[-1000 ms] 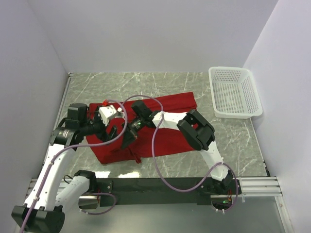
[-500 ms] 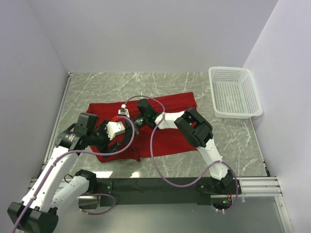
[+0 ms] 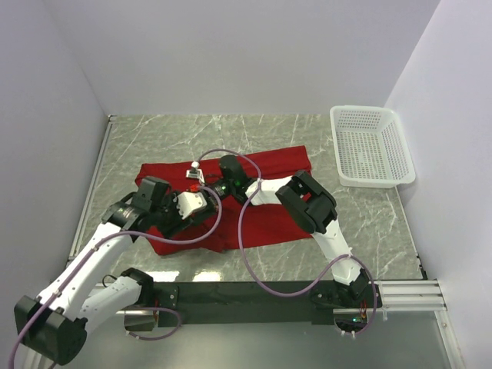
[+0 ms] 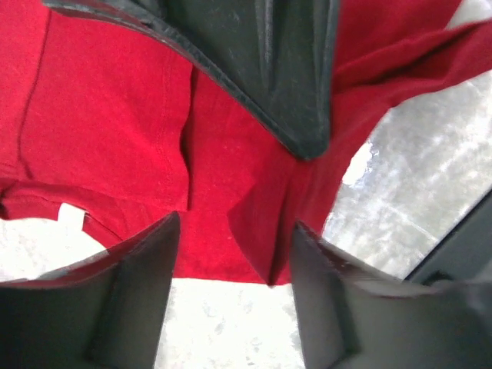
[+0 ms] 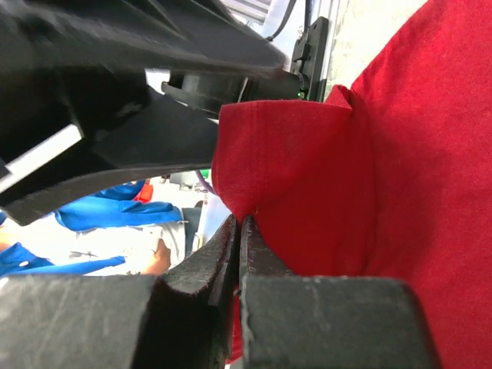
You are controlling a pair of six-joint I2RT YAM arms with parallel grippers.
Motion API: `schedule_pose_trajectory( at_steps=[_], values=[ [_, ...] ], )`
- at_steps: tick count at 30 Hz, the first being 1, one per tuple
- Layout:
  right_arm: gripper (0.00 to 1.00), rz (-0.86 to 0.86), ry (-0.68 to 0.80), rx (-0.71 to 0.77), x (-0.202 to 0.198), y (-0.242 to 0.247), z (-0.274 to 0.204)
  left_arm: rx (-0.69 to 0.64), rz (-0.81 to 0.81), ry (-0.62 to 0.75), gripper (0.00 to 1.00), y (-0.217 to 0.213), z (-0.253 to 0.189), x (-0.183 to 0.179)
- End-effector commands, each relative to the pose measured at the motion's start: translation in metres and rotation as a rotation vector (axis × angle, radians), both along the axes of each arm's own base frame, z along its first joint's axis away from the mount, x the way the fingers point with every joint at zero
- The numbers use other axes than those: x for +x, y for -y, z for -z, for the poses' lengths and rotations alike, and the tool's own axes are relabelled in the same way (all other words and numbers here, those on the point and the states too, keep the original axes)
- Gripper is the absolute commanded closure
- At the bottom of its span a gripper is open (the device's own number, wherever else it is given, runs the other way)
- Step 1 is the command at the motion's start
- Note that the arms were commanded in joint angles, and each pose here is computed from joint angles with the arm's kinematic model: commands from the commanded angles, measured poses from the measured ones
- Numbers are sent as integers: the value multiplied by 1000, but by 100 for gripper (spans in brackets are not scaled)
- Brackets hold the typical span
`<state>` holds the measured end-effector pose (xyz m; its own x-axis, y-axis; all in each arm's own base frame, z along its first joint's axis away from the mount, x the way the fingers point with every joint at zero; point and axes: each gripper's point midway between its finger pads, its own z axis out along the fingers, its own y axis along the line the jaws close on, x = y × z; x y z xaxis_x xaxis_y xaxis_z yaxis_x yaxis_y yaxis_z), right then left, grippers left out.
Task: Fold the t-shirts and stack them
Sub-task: Fold the tshirt
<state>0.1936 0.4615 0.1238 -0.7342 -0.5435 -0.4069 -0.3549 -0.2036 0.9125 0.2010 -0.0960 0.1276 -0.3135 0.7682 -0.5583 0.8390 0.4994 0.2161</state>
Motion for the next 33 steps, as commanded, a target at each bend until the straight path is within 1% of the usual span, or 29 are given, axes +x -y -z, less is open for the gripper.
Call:
schedule_pose_trajectory(
  at_steps=[1, 3, 4, 6, 8, 9, 10, 11, 12, 13, 14, 15, 16, 17, 18, 19, 20, 21, 22, 23, 24, 25, 26, 27, 28, 29, 30, 31, 33],
  values=[
    [100, -15, 38, 48, 0, 4, -13, 55, -22, 74, 59, -2, -2, 20],
    [100, -14, 41, 49, 0, 4, -14, 72, -27, 82, 74, -4, -5, 22],
    [100, -14, 43, 49, 0, 4, -14, 74, -29, 88, 89, -4, -7, 23],
    [100, -13, 43, 46, 0, 3, -13, 70, -25, 86, 100, -4, -9, 21],
    [99, -16, 53, 47, 0, 3, -13, 70, -14, 72, 100, -4, -9, 17],
    [94, -17, 60, 48, 0, 3, -14, 64, -4, 72, 100, -3, -10, 14],
    [74, -17, 84, 52, 2, 3, -15, 65, 5, 55, 100, -4, -7, 9],
    [59, -9, 105, 49, 6, 4, -15, 62, 11, 54, 100, -3, -7, 8],
    [50, 7, 138, 37, 11, 4, -14, 57, 15, 57, 100, -4, -8, 5],
    [37, 9, 240, 8, 20, 14, -10, 50, 20, 49, 100, -3, -6, 2],
    [34, 53, 383, -73, 35, 16, 3, 47, 24, 49, 100, -3, -7, 0],
    [32, 50, 516, -87, 48, 17, -7, 39, 26, 57, 100, -3, -9, -2],
    [30, 18, 620, -140, 49, 37, -2, 31, 29, 55, 100, -2, -8, -4],
    [29, 34, 678, -164, 56, 45, -2, 28, 34, 56, 100, -2, -8, -5],
    [28, 55, 711, -232, 61, 63, 11, 21, 37, 56, 100, -1, -9, -6],
    [27, 99, 796, -207, 73, 75, -7, 8, 45, 59, 100, 1, -11, -7],
    [26, 112, 833, -222, 77, 87, -8, 2, 49, 56, 100, 3, -11, -7],
    [22, 115, 869, -308, 78, 108, 10, -2, 51, 54, 99, 3, -12, -8],
    [21, 115, 984, -289, 79, 121, -5, -7, 55, 52, 100, 5, -13, -8],
    [20, 116, 1051, -318, 81, 136, -2, -12, 63, 47, 100, 6, -13, -9],
    [19, 72, 1065, -380, 64, 162, 26, -13, 69, 42, 100, 7, -13, -9],
    [19, 63, 1261, -381, 72, 181, 13, -14, 69, 42, 100, 7, -13, -9],
    [18, 33, 1327, -402, 67, 196, 20, -19, 77, 37, 100, 9, -13, -10],
    [17, -40, 1327, -455, 47, 225, 50, -20, 78, 35, 100, 9, -14, -10],
    [16, -74, 1441, -467, 48, 243, 45, -22, 80, 32, 100, 9, -14, -11],
    [16, -98, 1454, -483, 43, 258, 52, -27, 82, 32, 100, 10, -15, -11],
    [18, -115, 1419, -532, 34, 285, 69, -29, 89, 30, 100, 11, -14, -13],
    [19, -149, 1432, -529, 27, 300, 69, -31, 91, 25, 100, 11, -14, -14],
    [22, -147, 1405, -593, 21, 337, 78, -34, 92, 24, 100, 11, -13, -16]
  ],
)
